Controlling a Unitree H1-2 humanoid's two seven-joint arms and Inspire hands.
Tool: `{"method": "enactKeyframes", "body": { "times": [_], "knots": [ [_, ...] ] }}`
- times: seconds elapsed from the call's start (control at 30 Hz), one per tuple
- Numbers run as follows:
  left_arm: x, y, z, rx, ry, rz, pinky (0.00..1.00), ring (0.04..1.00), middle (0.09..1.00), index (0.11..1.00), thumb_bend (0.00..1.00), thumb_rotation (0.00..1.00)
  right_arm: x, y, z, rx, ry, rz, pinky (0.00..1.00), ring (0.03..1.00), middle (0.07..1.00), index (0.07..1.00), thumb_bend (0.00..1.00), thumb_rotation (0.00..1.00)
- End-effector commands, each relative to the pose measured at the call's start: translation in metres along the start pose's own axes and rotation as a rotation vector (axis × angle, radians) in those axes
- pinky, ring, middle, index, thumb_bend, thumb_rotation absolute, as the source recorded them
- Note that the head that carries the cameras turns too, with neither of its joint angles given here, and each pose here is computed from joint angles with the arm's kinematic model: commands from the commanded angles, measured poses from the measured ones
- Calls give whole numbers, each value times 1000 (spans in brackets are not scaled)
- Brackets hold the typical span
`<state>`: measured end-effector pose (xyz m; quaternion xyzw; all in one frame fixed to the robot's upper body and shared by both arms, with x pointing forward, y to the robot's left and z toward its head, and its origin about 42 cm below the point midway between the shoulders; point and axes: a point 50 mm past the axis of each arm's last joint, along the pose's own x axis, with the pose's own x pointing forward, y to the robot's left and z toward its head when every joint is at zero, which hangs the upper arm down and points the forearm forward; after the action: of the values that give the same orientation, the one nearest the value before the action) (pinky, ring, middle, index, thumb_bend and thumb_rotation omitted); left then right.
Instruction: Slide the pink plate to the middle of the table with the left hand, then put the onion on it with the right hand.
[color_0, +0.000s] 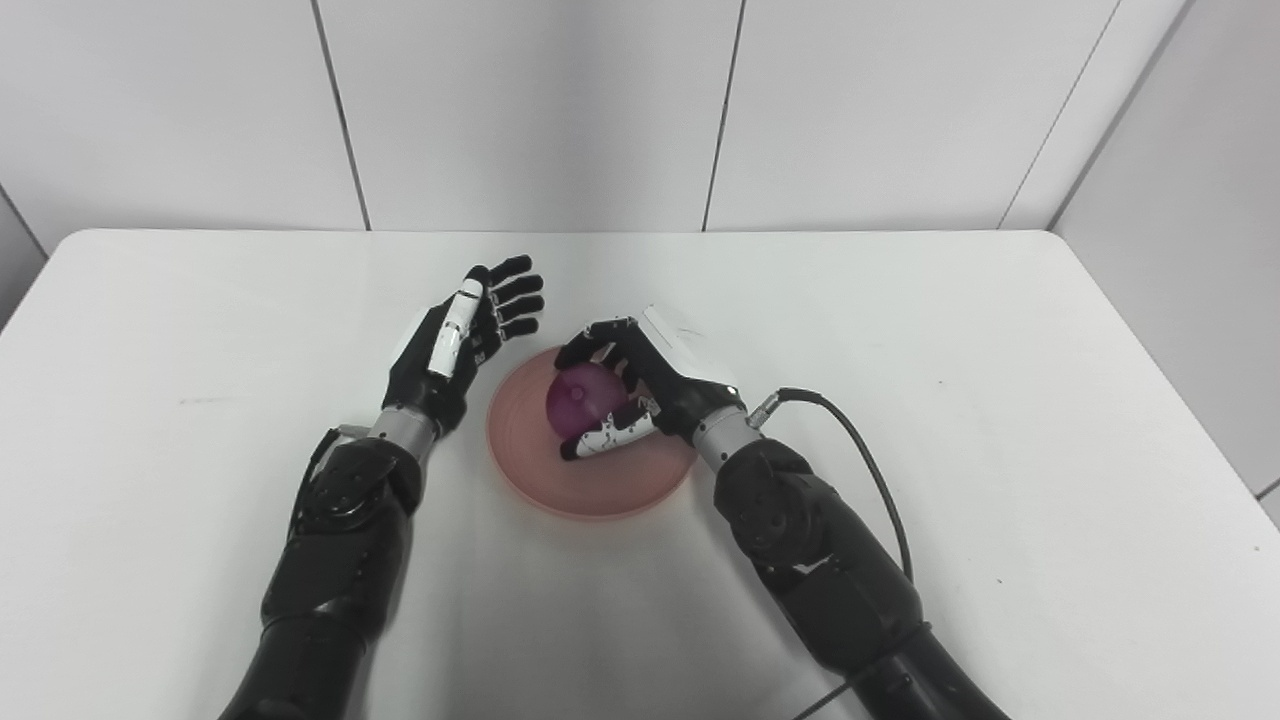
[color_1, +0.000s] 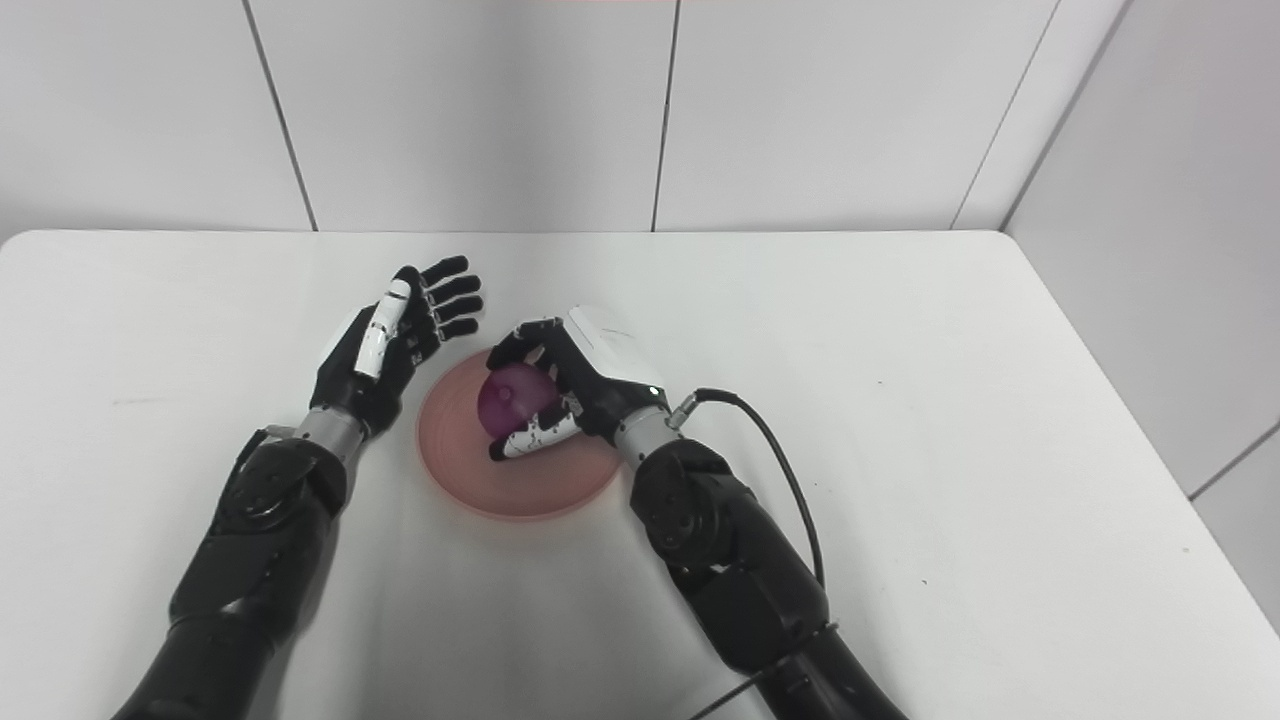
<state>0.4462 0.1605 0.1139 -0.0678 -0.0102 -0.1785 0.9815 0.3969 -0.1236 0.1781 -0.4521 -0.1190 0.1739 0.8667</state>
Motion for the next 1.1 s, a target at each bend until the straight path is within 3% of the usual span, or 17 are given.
{"method": "enactKeyframes", "body": {
  "times": [0.0, 0.03, 0.1, 0.33, 0.53, 0.73, 0.77, 0.87, 1.07],
  "knots": [
    [-5, -3, -11, -25, 41, 12, 792, 810, 812, 783, 422, 1000, 3, -10, 10, -20, -25, -17, 162, 235, 326, 665, 957, 165],
    [-5, -3, -11, -26, 42, 10, 795, 811, 813, 784, 422, 1000, 3, -10, 11, -21, -23, -12, 126, 188, 282, 682, 979, 177],
    [-5, -3, -11, -25, 41, 8, 797, 812, 813, 786, 422, 1000, 2, -10, 12, -31, -21, -2, 117, 181, 284, 704, 997, 213],
    [-5, -3, -10, -19, 42, 7, 809, 816, 815, 790, 428, 1000, 0, -13, 15, -52, -25, 26, 224, 315, 437, 764, 1000, 293],
    [-5, -2, -10, -19, 42, 4, 814, 818, 818, 791, 434, 1000, -1, -17, 15, -39, -27, 34, 239, 323, 453, 789, 1000, 311],
    [-5, -2, -10, -20, 44, 7, 813, 818, 814, 788, 432, 1000, -2, -18, 14, -41, -36, 41, 316, 425, 551, 818, 1000, 338],
    [-5, -3, -10, -19, 45, 6, 816, 819, 814, 788, 433, 1000, -2, -19, 13, -45, -38, 42, 475, 589, 683, 826, 1000, 343],
    [-5, -3, -10, -18, 48, 7, 819, 820, 816, 790, 433, 1000, -3, -21, 12, -58, -39, 52, 685, 784, 841, 852, 1000, 368],
    [-5, -4, -10, -22, 50, 6, 823, 825, 819, 793, 426, 1000, -5, -25, 10, -55, -40, 60, 781, 864, 900, 907, 1000, 432]
  ]
}}
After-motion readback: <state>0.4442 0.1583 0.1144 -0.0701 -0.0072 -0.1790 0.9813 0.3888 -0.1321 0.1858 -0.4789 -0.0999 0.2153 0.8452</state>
